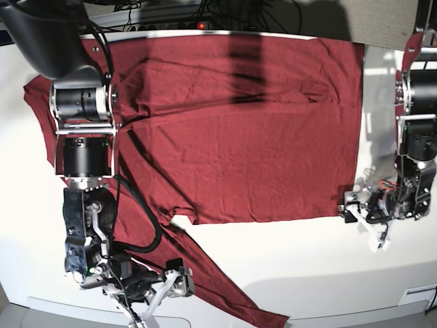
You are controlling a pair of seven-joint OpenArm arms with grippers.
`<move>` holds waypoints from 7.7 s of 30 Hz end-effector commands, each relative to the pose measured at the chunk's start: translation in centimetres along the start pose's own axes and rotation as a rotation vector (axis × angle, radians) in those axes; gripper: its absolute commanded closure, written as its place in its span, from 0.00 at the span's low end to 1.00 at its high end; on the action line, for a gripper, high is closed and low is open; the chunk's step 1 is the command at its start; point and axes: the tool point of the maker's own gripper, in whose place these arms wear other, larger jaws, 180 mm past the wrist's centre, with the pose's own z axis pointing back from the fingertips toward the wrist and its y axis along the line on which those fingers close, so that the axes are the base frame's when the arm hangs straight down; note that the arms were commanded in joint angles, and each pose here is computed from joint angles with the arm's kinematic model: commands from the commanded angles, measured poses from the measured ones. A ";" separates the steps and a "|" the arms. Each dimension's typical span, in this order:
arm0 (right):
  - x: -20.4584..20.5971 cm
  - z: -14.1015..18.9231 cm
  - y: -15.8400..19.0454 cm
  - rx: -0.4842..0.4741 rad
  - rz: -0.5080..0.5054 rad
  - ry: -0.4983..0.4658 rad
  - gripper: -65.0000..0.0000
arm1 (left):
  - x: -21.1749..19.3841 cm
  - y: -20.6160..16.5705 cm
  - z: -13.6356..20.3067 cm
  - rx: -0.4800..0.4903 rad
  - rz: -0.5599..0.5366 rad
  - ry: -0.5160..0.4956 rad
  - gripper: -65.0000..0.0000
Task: Fold the T-shirt properly
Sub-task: 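Lower both grippers onto the hem corners and pinch the fabric, then lift the hem with both grippers and fold it toward the collar, then lower the folded hem onto the collar edge with both grippers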
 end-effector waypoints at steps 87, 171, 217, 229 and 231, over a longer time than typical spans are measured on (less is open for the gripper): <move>-18.8 -4.7 -1.4 -0.081 -0.006 0.154 0.35 | 1.5 -7.1 0.7 -0.238 -0.052 -0.012 1.00; -22.3 9.8 0.5 -0.133 0.248 0.272 1.00 | -10.3 -3.8 12.0 -0.317 -0.121 -0.003 1.00; -26.8 12.8 1.0 -0.121 0.347 0.332 0.49 | -14.4 -2.3 11.6 -0.237 -0.151 0.067 0.54; -23.8 12.3 0.5 -0.145 0.376 0.270 0.49 | -14.2 -1.8 11.5 -0.204 -0.175 0.064 0.54; -23.2 12.3 0.7 -0.141 0.378 0.250 0.49 | -14.0 -1.8 11.5 -0.205 -0.174 0.058 0.54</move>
